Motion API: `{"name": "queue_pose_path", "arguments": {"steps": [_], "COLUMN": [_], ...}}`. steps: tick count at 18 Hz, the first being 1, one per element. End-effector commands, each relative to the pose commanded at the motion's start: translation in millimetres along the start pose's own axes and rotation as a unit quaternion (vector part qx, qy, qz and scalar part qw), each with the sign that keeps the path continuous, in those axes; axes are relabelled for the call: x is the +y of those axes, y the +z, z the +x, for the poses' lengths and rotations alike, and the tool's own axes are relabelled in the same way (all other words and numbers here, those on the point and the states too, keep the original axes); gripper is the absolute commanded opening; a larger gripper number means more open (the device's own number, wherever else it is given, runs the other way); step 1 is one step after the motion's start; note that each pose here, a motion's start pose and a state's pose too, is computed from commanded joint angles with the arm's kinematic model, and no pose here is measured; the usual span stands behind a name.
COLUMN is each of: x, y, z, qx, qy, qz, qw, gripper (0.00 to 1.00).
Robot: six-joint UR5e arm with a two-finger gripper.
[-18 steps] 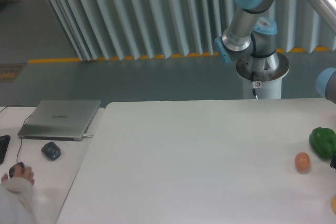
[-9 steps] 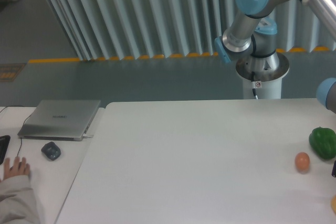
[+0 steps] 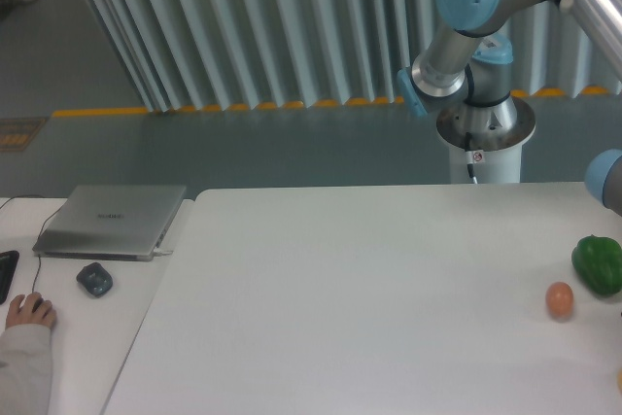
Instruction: Place the triangular bread in the basket
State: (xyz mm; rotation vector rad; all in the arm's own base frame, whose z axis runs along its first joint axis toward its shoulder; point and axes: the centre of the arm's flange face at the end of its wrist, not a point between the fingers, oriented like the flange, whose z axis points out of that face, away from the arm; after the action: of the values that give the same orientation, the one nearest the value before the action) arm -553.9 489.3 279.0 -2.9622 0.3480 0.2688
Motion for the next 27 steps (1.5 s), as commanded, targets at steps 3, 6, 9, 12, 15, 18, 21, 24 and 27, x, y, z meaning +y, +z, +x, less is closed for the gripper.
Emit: {"name": "queue_pose_path", "arguments": {"steps": [3,6,9,12,15,18,21,24,27], "x": [-1.2,20.6,60.8,115.5,142.7,167.9,182.7,184.7,181.2], "y": [-21.6,-80.9,-109.8,-135.2,-126.0,-98.6,-98.9,-100.8,-103.6], "z": [-1.2,5.3,4.2,-18.6,-37.3,-65.4,-89.1,-89.2,-84.7], "qx": [-0.012,-0.015,-0.001,0.006,0.001,-0.025,-0.048,-0.05,-0.053], "qy": [0.003,-0.01,0.026,0.043,0.058,0.057,0.046,0.042,0.049], "qz": [0.007,0.024,0.009,0.002,-0.002,-0.007,-0.01,-0.011,-0.01], "qw": [0.9999,0.9996,0.9996,0.999,0.9983,0.998,0.9977,0.9978,0.9973], "gripper": [0.0,0.0,0.0,0.0,0.0,0.0,0.0,0.51,1.0]}}
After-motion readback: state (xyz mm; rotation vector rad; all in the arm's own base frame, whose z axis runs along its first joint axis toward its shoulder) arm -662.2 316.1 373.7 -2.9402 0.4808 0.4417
